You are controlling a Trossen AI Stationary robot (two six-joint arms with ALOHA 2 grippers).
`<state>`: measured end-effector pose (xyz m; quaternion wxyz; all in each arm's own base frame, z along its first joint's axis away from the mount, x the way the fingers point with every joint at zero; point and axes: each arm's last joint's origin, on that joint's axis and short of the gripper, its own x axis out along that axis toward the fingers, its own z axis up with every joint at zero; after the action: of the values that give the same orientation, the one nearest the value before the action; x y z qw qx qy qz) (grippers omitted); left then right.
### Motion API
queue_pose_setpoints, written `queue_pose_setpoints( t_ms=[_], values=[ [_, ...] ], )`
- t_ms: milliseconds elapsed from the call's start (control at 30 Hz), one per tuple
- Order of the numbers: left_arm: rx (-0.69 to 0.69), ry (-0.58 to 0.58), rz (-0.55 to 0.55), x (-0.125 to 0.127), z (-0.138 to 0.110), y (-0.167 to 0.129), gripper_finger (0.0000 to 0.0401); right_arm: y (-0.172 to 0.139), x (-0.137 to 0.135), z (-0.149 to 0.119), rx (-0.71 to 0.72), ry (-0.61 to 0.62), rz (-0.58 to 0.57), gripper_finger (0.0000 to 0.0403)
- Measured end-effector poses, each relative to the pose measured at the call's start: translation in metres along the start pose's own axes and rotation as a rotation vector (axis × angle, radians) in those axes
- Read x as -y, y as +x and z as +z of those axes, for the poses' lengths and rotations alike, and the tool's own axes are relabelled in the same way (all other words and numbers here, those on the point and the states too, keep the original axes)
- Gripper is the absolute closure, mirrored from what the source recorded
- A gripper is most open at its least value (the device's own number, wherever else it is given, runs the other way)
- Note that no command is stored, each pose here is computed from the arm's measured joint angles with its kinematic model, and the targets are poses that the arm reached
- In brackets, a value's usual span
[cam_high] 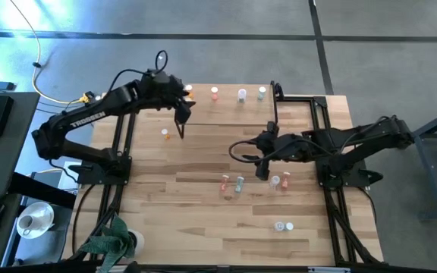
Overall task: Pick and place medicine bottles onto shelf by color
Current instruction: Align the top white pill bottle with the other white pill bottle on the shelf
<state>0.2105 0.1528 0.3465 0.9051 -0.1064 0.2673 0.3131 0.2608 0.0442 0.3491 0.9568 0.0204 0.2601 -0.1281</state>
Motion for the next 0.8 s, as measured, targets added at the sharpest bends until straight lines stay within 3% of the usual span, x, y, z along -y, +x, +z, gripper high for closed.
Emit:
queue_pose_setpoints(
  t_ms=[367,800],
  values=[
    [-0.006,0.065,-0.115,0.032,-0.04,-0.001,0.0185,-0.012,-0.013,-0.038,-0.172,0.014,-0.163,0.0181],
    [0.057,0.118,-0.27,0.073,-0.079,0.012,0.0185,-0.01,-0.036,-0.105,-0.315,0.117,-0.174,0.0181]
  ],
)
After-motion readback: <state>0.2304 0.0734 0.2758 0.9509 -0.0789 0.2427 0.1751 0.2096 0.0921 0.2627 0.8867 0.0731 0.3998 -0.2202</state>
